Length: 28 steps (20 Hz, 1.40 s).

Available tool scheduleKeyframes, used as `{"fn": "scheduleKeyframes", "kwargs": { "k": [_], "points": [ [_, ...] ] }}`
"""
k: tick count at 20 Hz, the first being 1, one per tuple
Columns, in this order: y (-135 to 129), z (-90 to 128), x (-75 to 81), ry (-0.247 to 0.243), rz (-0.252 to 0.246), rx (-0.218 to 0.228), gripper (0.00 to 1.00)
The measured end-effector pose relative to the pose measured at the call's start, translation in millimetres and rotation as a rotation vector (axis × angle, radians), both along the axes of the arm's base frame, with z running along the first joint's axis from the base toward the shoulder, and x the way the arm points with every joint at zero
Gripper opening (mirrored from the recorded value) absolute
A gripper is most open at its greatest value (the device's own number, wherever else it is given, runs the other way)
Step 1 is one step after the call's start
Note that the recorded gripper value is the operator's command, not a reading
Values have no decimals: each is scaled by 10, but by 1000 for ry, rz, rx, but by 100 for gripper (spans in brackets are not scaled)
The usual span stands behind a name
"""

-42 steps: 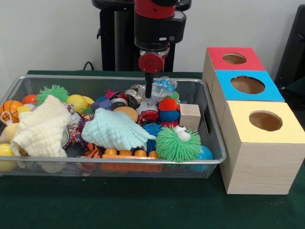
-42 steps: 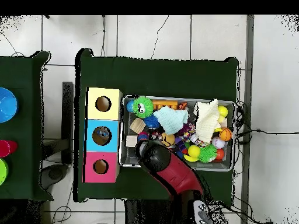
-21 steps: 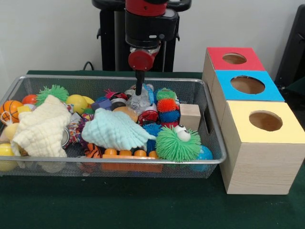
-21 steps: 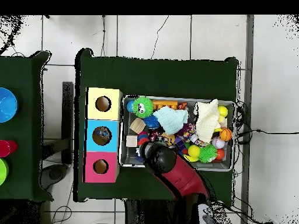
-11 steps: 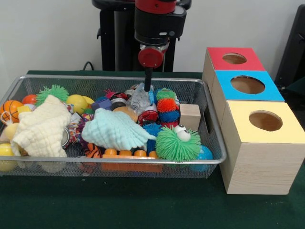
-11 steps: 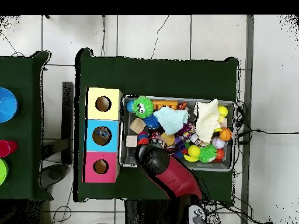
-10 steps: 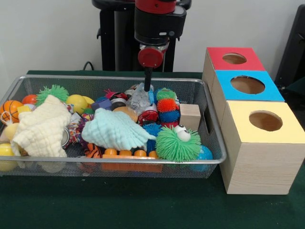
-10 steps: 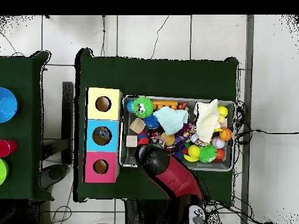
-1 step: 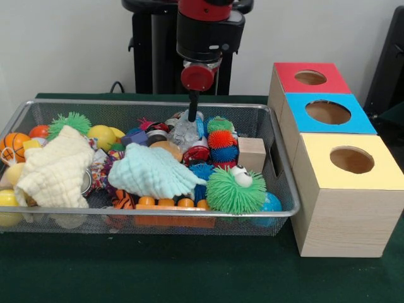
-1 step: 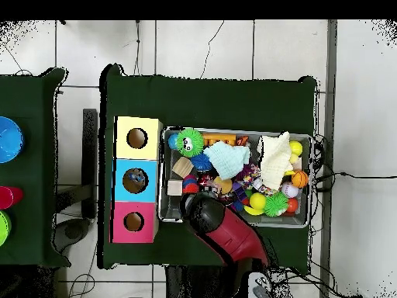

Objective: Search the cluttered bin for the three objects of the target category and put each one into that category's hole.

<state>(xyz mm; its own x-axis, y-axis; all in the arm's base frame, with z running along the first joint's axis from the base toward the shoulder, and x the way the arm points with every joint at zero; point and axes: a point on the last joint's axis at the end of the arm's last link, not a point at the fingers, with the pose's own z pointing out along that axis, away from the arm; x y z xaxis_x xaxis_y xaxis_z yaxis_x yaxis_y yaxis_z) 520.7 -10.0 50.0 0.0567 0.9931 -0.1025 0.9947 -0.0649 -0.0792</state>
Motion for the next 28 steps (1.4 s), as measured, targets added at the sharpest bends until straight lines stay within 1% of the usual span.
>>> {"fn": "scheduleKeyframes", "kwargs": {
  "k": [1,3,5,7,10,14,18,22,28],
  "points": [
    [-15,1,-1,5,21,-14,100],
    [-33,17,27,7,57,-29,100],
    [-50,31,53,4,80,-37,100],
    [-79,49,102,-2,121,-52,100],
    [-142,58,143,-8,140,-59,100],
    [-250,47,169,-11,141,-55,100],
    [-327,25,168,-10,131,-47,100],
    [-324,8,179,-11,129,-38,100],
    [-240,15,224,-23,158,-13,100]
  ]
}}
